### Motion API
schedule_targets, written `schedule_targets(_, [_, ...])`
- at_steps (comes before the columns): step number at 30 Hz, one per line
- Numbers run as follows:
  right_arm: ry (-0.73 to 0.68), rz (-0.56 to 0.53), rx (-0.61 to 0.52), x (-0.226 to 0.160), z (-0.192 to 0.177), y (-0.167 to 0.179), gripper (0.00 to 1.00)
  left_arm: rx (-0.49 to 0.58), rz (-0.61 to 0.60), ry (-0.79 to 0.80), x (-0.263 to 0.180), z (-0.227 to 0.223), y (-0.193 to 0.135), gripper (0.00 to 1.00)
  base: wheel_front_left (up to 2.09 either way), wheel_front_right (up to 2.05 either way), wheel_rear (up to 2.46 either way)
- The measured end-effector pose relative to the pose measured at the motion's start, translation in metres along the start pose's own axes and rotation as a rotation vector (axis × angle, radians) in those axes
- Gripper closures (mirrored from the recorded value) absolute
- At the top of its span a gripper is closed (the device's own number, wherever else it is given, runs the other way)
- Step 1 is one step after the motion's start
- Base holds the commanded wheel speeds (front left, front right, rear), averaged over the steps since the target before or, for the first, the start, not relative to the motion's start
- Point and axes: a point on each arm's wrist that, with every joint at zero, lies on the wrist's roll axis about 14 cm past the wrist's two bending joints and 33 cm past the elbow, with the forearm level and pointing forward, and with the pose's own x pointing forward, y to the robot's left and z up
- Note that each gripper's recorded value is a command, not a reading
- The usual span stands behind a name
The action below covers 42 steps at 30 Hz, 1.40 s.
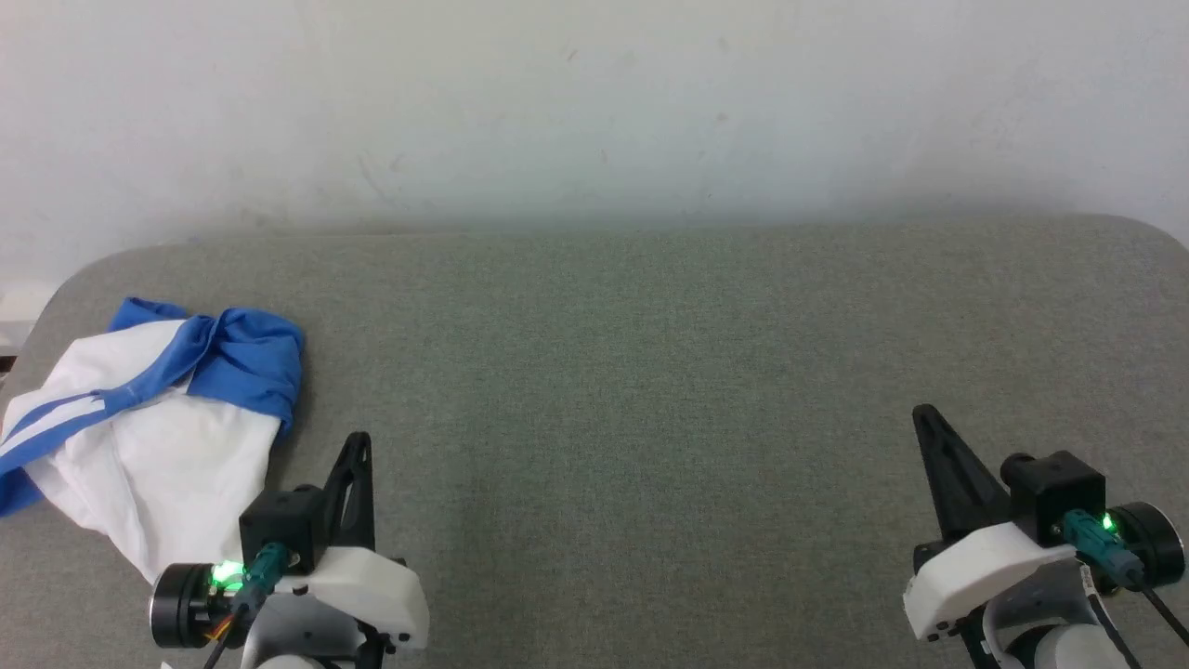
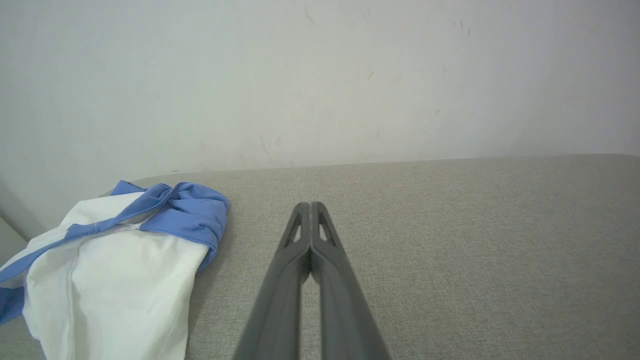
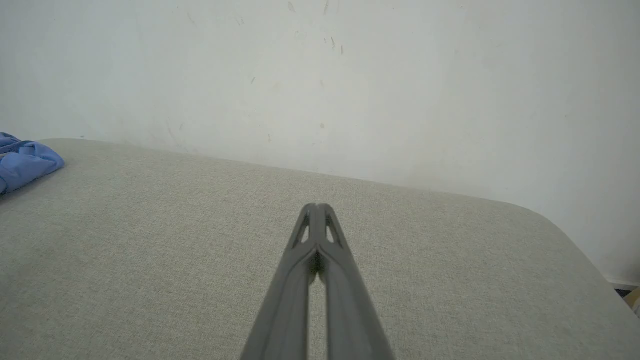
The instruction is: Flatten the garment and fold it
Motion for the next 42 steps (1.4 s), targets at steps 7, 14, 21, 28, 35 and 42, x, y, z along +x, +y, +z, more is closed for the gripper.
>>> schedule_targets(7, [0.000,0.000,0.000,0.0000,0.0000,0.0000,1.00,0.000,0.000,0.000,0.0000,0.0000,0.0000,1.00,0.00,0.00,0.00])
schedule_targets(14, [0.002,0.000,0.000,-0.0001,-0.0005,-0.0001,1.00,0.000,-0.001,0.001,-0.0001,-0.0004,-0.0004,1.00,0.00,0.00,0.00])
schedule_targets(21, [0.003,-0.001,0.001,-0.0002,-0.0017,-0.0006,0.00,-0.001,-0.002,0.003,-0.0001,-0.0014,-0.0009,0.00,0.00,0.00,0.00])
schedule_targets(28, [-0.007,-0.006,0.006,-0.0004,-0.0013,-0.0021,0.00,-0.006,-0.004,-0.008,0.0000,-0.0011,-0.0016,0.00,0.00,0.00,0.00])
schedule_targets(35, [-0.021,-0.008,0.021,-0.0005,0.0003,-0.0029,0.00,-0.019,-0.005,-0.015,-0.0003,-0.0008,-0.0023,0.00,0.00,0.00,0.00])
schedule_targets(42, [-0.036,-0.006,0.030,-0.0001,0.0024,-0.0021,0.00,-0.029,-0.004,-0.025,-0.0010,-0.0003,-0.0020,0.00,0.00,0.00,0.00])
